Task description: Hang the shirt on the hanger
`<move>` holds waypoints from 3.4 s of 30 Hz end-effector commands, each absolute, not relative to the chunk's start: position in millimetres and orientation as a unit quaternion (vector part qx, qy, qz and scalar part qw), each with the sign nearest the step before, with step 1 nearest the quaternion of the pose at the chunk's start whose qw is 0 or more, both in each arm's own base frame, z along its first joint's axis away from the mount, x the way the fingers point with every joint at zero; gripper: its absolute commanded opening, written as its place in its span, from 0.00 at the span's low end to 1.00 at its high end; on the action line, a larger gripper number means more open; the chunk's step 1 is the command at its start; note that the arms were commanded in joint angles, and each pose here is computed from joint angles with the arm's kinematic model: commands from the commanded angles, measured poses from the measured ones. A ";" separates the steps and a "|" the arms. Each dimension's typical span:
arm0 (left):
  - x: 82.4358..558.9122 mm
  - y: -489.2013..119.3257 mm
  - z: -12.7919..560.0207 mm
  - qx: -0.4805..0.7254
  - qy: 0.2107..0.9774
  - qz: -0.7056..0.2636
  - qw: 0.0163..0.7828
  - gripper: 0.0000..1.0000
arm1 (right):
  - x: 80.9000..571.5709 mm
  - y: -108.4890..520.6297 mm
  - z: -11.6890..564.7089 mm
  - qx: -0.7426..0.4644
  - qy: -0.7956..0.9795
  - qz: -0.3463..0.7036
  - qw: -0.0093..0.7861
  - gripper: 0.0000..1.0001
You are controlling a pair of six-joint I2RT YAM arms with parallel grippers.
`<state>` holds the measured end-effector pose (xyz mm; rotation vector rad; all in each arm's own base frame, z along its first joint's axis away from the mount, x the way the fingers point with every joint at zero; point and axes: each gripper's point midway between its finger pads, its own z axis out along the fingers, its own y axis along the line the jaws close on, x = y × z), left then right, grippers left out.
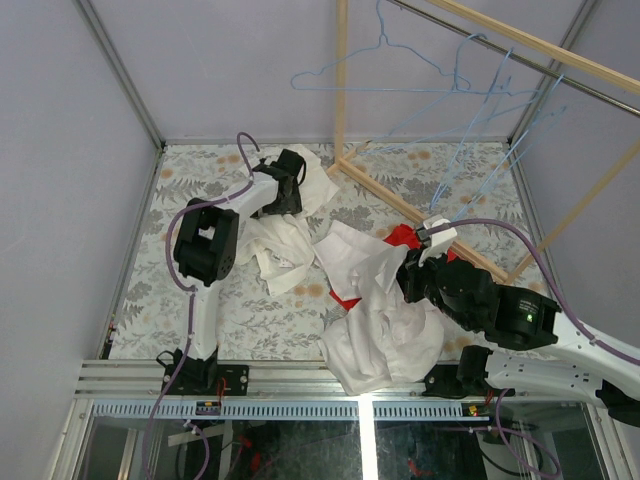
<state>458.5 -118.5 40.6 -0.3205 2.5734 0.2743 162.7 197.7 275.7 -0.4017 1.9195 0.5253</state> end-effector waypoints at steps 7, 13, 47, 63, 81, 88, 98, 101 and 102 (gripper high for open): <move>444.1 -43.2 24.3 -0.283 0.928 0.028 0.241 0.24 | 162.2 198.0 288.7 -0.142 0.787 0.253 0.544 0.00; 402.2 18.3 107.5 -0.382 0.862 0.030 0.330 0.00 | 164.9 194.9 285.4 -0.142 0.788 0.240 0.548 0.00; 237.0 94.8 308.7 -0.442 0.717 0.105 0.528 1.00 | 171.5 207.5 306.5 -0.171 0.779 0.226 0.559 0.01; 283.5 1.8 349.4 -0.214 0.765 -0.118 0.596 1.00 | 187.0 211.3 597.2 -0.199 0.592 0.241 0.743 0.00; 295.8 -31.9 375.6 -0.123 0.771 -0.167 0.602 1.00 | 217.5 288.9 562.2 -0.251 0.619 0.203 0.716 0.00; 304.6 -65.9 346.5 -0.069 0.806 -0.151 0.568 1.00 | 235.0 307.3 373.8 -0.242 0.769 0.232 0.544 0.00; 279.9 -181.9 295.3 -0.015 0.826 -0.210 0.523 0.98 | 263.6 288.4 299.4 -0.197 0.829 0.253 0.458 0.00; 273.5 -201.0 295.7 -0.010 0.816 -0.231 0.530 0.97 | 266.4 284.0 291.8 -0.190 0.834 0.261 0.448 0.00; 271.7 -206.8 299.9 -0.003 0.810 -0.243 0.534 0.97 | 264.7 284.9 290.7 -0.192 0.832 0.268 0.446 0.00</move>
